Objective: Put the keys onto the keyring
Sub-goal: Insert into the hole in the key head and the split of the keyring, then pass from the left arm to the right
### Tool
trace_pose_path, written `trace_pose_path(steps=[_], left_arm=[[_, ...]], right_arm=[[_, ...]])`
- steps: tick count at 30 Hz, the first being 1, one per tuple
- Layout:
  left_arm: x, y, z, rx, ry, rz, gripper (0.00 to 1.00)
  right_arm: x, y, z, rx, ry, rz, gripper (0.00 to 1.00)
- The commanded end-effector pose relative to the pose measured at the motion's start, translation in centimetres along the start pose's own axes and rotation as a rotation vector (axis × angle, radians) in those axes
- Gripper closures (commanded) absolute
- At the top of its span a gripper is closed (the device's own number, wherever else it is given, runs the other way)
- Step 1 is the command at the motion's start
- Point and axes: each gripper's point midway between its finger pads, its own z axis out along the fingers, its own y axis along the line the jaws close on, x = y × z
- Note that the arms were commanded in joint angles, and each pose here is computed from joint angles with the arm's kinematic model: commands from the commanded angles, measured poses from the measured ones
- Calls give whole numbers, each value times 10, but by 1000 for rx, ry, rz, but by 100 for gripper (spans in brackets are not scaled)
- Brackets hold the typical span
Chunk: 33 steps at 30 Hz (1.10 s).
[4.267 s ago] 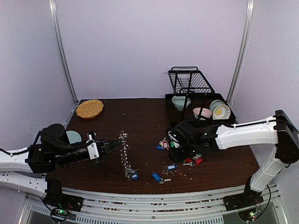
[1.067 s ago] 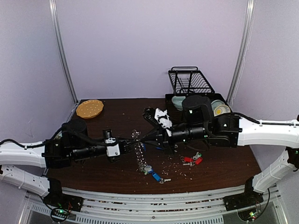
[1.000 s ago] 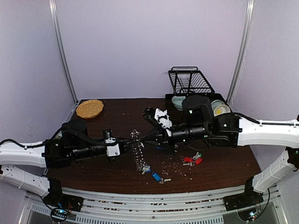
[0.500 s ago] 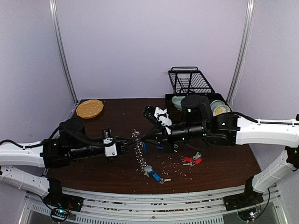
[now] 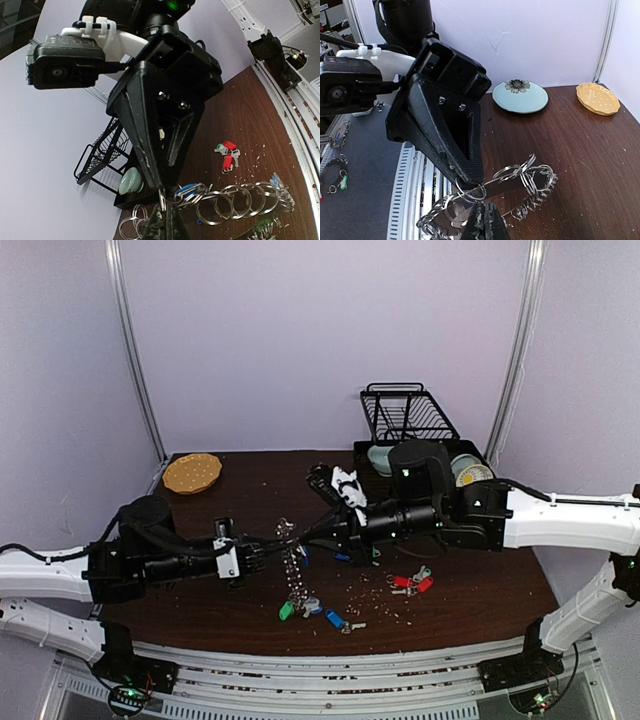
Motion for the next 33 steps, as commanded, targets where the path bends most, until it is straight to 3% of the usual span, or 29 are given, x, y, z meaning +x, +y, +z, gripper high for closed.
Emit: trace_pose_path(steps=[1,10,14,21,23,26,33], left_arm=[[-46,30,-9,-100,-217,-90,100],[-68,53,-25,-180,-394,-279,100],[-69,55,-23,-181,-402,-298,100],[-69,54,-22,-170,-391,-306,100],[-68,54,-21,-171,-388,-309,100],[-70,57,-21,-173,-387,-313,100],[-74,60,-22,-176,-393,-328,100]], right_arm=[[-23,2,-5,-53,-97,-28,100],[-39,22,-15,-152,-188,-65,100],[-44,20,-27,-107,-208,-93,73],[-72,21,-55,-45,-249,-219,57],[-77,21,-55,-51,-236,-247,58],[-77,24,-49,-71,-189,-286,68],[-75,32,-29,-116,-104,-383,68]])
